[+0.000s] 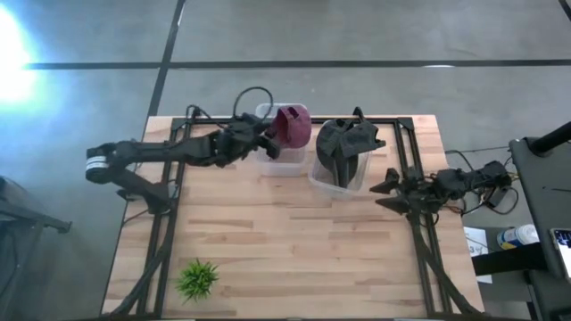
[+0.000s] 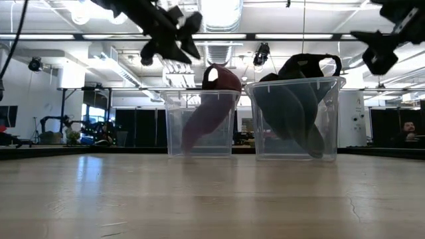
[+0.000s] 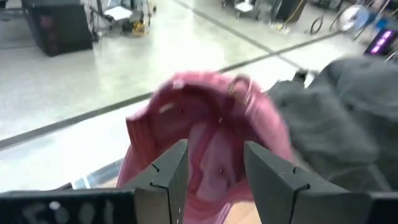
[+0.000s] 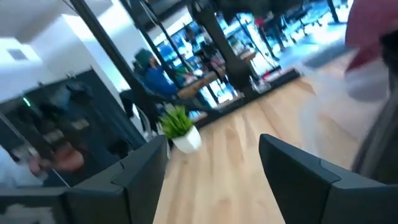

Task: Pick & Place hat
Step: Return to Home Position

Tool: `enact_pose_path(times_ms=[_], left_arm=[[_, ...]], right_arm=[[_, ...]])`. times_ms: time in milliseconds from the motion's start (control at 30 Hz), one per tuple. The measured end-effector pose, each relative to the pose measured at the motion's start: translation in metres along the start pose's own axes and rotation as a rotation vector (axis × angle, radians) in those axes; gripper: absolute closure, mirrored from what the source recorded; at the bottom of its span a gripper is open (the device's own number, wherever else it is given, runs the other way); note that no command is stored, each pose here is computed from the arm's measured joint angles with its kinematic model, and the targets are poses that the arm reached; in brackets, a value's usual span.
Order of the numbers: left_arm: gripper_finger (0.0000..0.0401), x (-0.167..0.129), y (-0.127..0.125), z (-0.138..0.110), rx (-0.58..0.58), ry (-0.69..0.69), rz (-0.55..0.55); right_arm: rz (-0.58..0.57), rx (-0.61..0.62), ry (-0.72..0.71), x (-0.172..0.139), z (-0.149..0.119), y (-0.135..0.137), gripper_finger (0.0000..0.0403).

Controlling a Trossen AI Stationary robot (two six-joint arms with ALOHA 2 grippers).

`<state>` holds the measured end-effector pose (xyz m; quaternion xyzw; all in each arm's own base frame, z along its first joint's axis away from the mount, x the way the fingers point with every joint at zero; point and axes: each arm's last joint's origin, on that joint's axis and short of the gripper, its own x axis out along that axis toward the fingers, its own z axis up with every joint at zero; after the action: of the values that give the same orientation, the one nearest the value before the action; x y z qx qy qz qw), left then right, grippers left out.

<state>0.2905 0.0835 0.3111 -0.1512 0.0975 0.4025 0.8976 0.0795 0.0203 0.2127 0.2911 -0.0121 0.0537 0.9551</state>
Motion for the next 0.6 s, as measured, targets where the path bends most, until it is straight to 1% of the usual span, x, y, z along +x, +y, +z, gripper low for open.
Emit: enact_pose_path(times_ms=[67, 167, 233, 333, 433, 600], left_arm=[[0.0253, -0.01, 0.001, 0.007, -0.009, -0.025, -0.017], [0.0253, -0.024, -0.001, 0.014, -0.016, -0.053, -0.053], [0.0253, -0.032, -0.003, 0.016, -0.016, -0.06, -0.074], [0.0253, -0.043, -0.005, 0.017, -0.015, -0.069, -0.052], [0.0253, -0.05, -0.007, 0.013, 0.002, -0.06, -0.017], [0.0252, -0.059, -0.015, 0.004, 0.008, -0.015, -0.042]], right_arm=[[-0.026, -0.01, 0.029, 0.002, -0.008, -0.006, 0.0156], [-0.118, -0.034, 0.097, 0.004, -0.022, -0.018, 0.0158], [-0.174, -0.042, 0.113, 0.006, -0.029, -0.026, 0.0158], [-0.224, -0.037, 0.077, 0.007, -0.027, -0.032, 0.0156], [-0.301, -0.034, 0.026, 0.006, -0.023, -0.039, 0.0153], [-0.424, -0.028, -0.055, 0.004, -0.016, -0.05, 0.0153]])
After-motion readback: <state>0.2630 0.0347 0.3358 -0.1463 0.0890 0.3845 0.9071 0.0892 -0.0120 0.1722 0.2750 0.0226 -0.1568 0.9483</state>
